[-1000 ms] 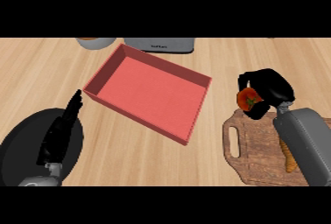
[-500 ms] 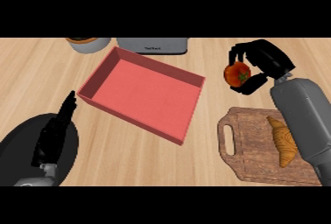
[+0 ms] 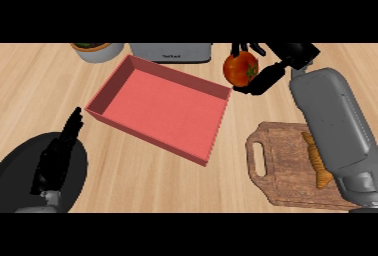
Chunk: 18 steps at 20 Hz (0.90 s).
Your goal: Pick the tomato from the cutting board and place it in the cardboard box
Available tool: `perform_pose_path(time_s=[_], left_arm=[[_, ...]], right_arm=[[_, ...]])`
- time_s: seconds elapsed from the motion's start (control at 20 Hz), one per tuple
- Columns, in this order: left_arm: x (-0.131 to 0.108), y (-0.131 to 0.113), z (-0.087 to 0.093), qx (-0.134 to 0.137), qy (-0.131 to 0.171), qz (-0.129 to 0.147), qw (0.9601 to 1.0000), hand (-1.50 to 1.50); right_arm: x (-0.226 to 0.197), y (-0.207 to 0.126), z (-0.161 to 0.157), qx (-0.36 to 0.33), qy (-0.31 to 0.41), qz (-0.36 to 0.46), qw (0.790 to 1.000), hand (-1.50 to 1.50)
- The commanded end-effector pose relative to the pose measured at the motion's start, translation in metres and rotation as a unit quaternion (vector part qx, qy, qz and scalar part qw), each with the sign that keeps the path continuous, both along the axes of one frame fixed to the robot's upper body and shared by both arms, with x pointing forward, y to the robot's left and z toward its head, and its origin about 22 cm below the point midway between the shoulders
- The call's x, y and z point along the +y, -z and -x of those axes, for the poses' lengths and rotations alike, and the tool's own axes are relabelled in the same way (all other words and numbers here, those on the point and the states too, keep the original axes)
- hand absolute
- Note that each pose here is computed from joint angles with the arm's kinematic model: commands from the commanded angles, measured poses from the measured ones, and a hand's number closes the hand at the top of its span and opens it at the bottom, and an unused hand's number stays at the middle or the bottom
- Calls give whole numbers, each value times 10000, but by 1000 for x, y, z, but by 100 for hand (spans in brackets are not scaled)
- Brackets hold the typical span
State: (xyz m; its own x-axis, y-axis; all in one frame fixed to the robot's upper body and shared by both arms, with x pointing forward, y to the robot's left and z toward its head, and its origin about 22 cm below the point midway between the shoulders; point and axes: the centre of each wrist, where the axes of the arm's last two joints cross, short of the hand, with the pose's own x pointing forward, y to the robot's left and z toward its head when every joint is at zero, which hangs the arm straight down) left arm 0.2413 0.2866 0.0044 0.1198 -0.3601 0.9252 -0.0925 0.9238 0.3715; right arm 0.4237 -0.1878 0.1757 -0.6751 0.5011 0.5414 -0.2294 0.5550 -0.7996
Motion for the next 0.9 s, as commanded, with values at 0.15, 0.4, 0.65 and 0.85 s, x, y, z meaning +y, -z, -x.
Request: perform_pose_path(time_s=[0.15,0.4,0.65,0.85], left_arm=[[-3,7,13,63,-12,-7,10000,0],[-18,-8,-9,12,-33,54,10000,0],[2,-3,-4,-22,60,-89,9999,0],[-13,-19,-6,-52,234,-15,9997,0]], right_arm=[[65,-49,5,113,-101,-135,9998,150],[115,-43,10,196,-96,89,9997,150],[150,-38,1,465,-134,407,9980,150],[170,-4,4,630,20,634,9960,150]])
